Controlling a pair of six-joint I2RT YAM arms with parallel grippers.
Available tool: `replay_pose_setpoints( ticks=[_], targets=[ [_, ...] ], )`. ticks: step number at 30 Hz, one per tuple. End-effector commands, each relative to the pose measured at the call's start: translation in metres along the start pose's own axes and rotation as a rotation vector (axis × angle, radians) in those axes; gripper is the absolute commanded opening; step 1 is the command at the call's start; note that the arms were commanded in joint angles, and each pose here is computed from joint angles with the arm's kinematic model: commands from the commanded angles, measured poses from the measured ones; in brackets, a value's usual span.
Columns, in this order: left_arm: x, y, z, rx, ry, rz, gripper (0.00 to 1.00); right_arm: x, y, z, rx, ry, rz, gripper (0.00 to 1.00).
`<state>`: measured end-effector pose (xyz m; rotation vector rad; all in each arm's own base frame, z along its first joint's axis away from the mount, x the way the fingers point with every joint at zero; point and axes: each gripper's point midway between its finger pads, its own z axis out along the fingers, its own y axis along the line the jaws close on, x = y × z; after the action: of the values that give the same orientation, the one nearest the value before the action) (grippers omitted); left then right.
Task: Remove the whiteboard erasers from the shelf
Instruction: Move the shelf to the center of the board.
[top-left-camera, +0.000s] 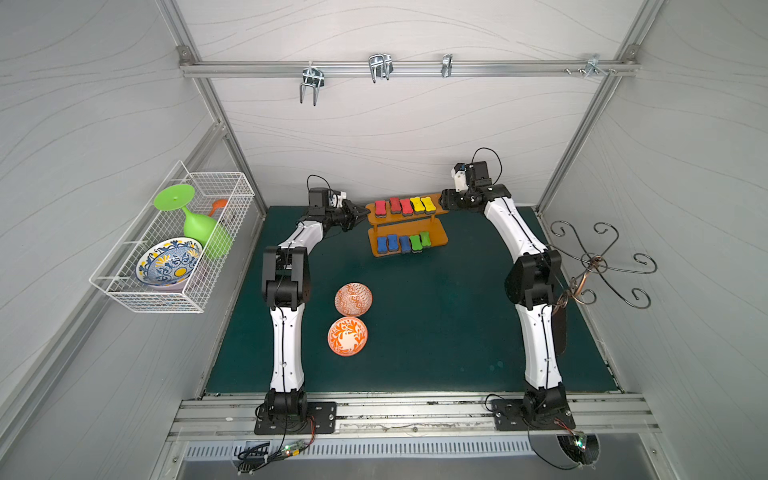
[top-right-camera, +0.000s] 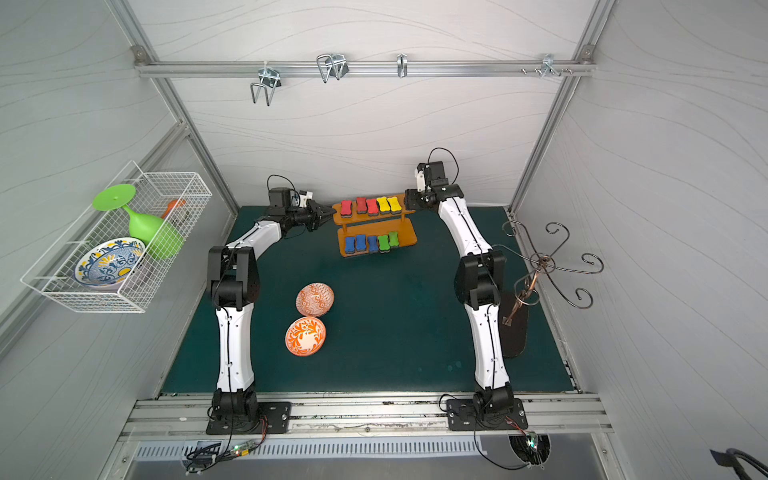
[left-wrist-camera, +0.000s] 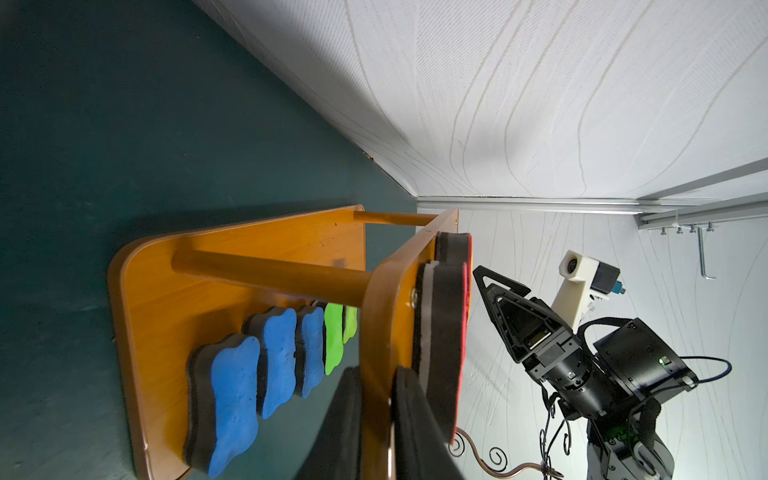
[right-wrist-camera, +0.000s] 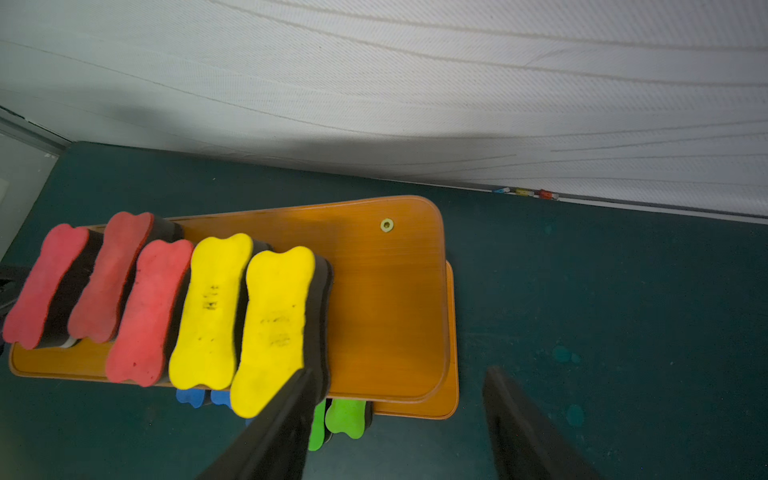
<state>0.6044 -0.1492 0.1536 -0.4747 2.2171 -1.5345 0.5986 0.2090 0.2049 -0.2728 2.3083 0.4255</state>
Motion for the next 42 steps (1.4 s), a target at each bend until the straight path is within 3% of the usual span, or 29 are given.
replay_pose_setpoints(
  ticks=[1,16,42],
  targets=[
    [-0.016,-0.009,-0.010,-0.005,-0.053,0.044,0.00,0.011,-0.008,0.016,0.000,0.027,0.041,0.68],
    [-0.017,-0.005,-0.008,-0.010,-0.052,0.039,0.00,0.018,-0.013,0.034,-0.122,0.039,0.184,0.66],
    [-0.016,-0.001,-0.006,-0.015,-0.045,0.032,0.00,0.024,-0.007,0.044,-0.240,0.061,0.262,0.54]
  ],
)
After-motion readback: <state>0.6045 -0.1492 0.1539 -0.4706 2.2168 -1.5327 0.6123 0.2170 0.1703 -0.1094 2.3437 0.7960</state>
